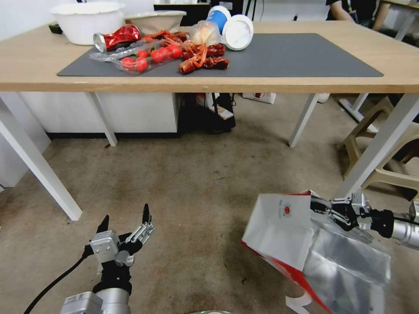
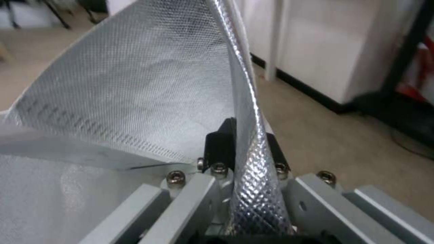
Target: Pick up the food delivery bag from the floor and place it on the table.
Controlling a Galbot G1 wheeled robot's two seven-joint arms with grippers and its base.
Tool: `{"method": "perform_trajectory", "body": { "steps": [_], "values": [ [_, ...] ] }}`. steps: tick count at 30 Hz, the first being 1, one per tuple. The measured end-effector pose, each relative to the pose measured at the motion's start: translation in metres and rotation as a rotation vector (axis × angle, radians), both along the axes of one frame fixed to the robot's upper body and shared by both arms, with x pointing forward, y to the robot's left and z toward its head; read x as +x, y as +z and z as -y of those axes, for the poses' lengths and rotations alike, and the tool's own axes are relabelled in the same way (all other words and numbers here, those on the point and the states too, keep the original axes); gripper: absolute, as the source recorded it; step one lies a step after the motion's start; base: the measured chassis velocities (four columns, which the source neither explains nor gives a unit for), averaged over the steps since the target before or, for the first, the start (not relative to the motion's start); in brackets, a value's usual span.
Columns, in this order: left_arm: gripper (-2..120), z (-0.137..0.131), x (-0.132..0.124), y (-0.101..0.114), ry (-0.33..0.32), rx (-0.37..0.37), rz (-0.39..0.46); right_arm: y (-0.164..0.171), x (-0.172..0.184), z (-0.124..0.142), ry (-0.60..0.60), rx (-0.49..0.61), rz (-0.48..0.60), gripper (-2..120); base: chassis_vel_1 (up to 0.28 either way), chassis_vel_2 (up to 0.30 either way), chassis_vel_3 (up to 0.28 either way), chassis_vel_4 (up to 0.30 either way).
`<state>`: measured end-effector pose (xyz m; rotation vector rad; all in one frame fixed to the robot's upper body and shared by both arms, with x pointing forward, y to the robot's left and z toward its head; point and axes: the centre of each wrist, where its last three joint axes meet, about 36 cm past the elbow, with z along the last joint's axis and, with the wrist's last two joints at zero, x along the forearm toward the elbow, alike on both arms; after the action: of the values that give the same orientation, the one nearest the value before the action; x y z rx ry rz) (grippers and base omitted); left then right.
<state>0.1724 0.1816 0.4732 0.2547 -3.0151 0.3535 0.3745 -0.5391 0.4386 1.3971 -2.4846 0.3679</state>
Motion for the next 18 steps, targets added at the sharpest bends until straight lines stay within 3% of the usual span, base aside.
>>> {"method": "perform_trajectory", "body": {
  "steps": [10, 18],
  "values": [
    [100, -0.001, -0.003, 0.004, 0.004, 0.004, -0.005, 0.035, 0.007, -0.038, 0.13, 0.179, 0.011, 0, 0.0, 0.0, 0.0, 0.0],
    [100, 0.001, -0.007, 0.01, 0.017, -0.009, -0.012, 0.057, 0.013, -0.059, 0.266, 0.434, -0.082, 0, 0.0, 0.0, 0.0, 0.0]
  ]
}}
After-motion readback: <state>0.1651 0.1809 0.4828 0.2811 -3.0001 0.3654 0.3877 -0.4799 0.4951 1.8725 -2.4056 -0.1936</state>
